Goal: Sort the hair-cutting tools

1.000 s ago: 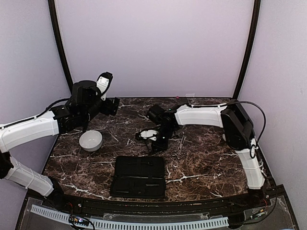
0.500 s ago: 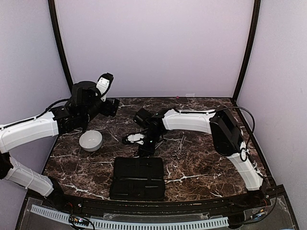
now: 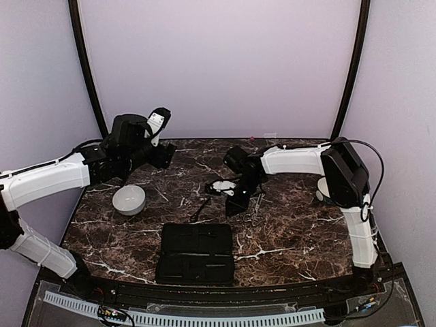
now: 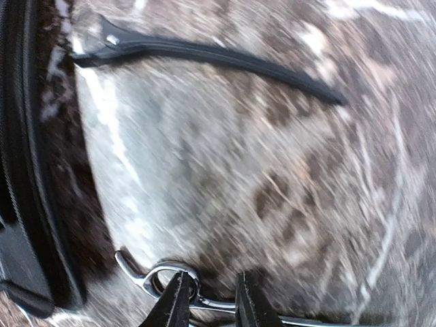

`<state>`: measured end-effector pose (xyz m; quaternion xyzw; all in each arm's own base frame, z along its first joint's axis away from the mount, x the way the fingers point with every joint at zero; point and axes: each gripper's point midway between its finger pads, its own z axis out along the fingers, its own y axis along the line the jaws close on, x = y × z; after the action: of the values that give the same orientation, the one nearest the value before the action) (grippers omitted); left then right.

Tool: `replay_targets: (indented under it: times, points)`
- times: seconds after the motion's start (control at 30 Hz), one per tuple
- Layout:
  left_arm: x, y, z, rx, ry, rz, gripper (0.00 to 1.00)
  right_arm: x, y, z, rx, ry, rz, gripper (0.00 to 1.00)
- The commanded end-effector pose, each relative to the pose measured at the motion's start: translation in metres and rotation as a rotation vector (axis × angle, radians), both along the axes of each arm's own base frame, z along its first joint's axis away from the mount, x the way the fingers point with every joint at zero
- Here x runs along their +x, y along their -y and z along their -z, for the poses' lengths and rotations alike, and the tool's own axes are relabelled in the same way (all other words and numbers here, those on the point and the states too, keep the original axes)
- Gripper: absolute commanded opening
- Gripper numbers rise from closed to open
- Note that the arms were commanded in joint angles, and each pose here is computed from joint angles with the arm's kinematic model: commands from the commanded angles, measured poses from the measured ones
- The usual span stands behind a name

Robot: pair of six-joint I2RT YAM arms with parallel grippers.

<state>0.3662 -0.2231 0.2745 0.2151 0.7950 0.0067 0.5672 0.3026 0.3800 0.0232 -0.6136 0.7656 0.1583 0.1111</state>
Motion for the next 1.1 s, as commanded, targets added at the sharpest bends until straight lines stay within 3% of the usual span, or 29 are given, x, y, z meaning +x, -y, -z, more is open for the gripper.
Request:
replay_targets:
  times: [0.0,0.2,0.33,0.5,0.6,0.77,1.07]
  points:
    - [-0.002,0.019,0.021,-0.038,-0.143,0.087,0.79,0.007,0.024,-0.005,-0.027,-0.004,0.068,0.24]
    - [-0.012,0.059,0.07,-0.018,-0.395,0.248,0.75,-0.035,0.039,-0.093,0.189,0.016,-0.032,0.34]
    - [-0.024,0.072,0.097,0.053,-0.506,0.325,0.76,-0.058,0.071,-0.123,0.288,0.052,-0.03,0.38]
    - [-0.031,0.086,0.127,0.217,-0.558,0.315,0.72,-0.045,0.117,-0.15,0.475,0.19,0.089,0.43]
    - [-0.039,0.102,0.144,0.244,-0.622,0.366,0.67,-0.02,0.136,-0.165,0.428,0.328,0.177,0.42]
    - [-0.045,0.109,0.176,0.251,-0.75,0.37,0.59,-0.038,0.138,-0.157,0.481,0.311,0.119,0.43]
    - [-0.037,0.093,0.211,0.327,-0.818,0.238,0.46,-0.037,0.144,-0.154,0.453,0.341,0.114,0.44]
